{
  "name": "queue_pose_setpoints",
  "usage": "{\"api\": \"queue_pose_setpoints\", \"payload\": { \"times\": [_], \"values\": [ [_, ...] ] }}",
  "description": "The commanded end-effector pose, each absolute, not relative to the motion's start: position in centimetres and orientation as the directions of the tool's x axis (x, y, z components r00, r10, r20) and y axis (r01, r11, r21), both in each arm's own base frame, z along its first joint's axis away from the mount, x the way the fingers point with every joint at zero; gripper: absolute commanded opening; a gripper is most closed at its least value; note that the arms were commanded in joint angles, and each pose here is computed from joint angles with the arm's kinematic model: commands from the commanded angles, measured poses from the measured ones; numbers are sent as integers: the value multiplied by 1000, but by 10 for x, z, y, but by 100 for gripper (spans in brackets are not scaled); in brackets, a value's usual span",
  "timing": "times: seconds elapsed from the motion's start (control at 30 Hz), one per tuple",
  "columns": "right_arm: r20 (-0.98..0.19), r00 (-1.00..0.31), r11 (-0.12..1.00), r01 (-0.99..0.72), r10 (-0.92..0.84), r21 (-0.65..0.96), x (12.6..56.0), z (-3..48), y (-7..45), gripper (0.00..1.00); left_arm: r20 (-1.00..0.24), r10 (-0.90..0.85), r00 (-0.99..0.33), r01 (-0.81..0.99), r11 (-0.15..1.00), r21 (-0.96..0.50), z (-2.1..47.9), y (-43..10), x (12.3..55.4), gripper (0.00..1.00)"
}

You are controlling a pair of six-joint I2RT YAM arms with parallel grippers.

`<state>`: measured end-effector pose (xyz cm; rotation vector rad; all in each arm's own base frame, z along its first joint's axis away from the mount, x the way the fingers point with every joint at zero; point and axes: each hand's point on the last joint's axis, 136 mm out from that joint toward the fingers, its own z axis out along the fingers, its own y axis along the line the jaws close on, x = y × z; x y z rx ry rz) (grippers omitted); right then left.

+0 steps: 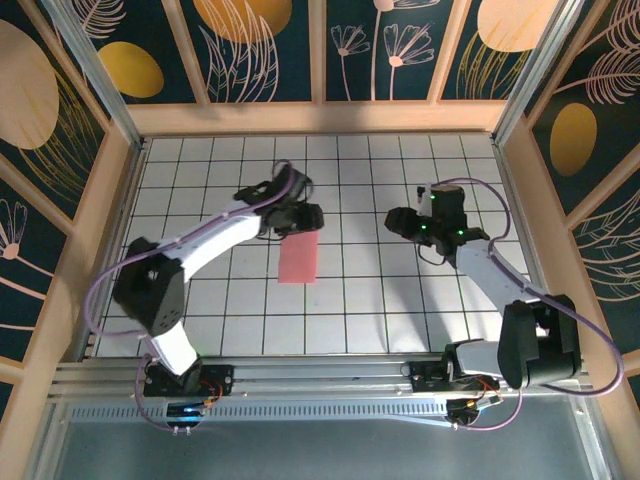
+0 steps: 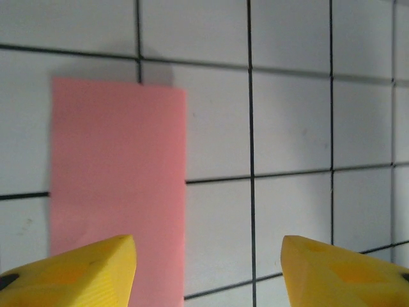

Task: Fold a paper plane with a square sheet of paper (fold left side to right side)
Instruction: Turn over the paper at the center of the table, then move the paper to the center of the table.

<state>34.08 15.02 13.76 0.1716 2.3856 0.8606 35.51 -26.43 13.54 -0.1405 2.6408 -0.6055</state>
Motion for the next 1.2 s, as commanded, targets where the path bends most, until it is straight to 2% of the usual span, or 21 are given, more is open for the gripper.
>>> {"api": "queue_pose_setpoints", "payload": {
  "times": [0.0,0.17,0.3,0.5,0.73,0.93,1.17],
  "values": [
    [-387,-881,663,-119,273,739,330,137,204,38,-399,-301,-866,26,770,-637,156,-259,366,63],
    [-282,-939,606,-108,199,788,319,111,268,13,-344,-484,-804,-48,630,-775,155,-211,369,65],
    [-238,-958,578,-105,159,809,317,94,309,1,-313,-559,-768,-96,583,-806,144,-183,367,66],
    [-213,-973,631,-108,92,768,320,59,342,0,-319,-564,-762,-117,604,-788,133,-172,364,66],
    [-189,-980,688,-92,66,719,327,26,345,0,-330,-564,-757,-134,629,-766,126,-166,361,67],
    [-161,-987,768,-87,21,634,322,0,331,0,-331,-546,-770,-136,647,-751,122,-166,357,67],
    [-149,-989,799,-96,-8,594,314,-8,299,0,-300,-483,-823,-112,654,-748,110,-175,347,64]
  ]
}}
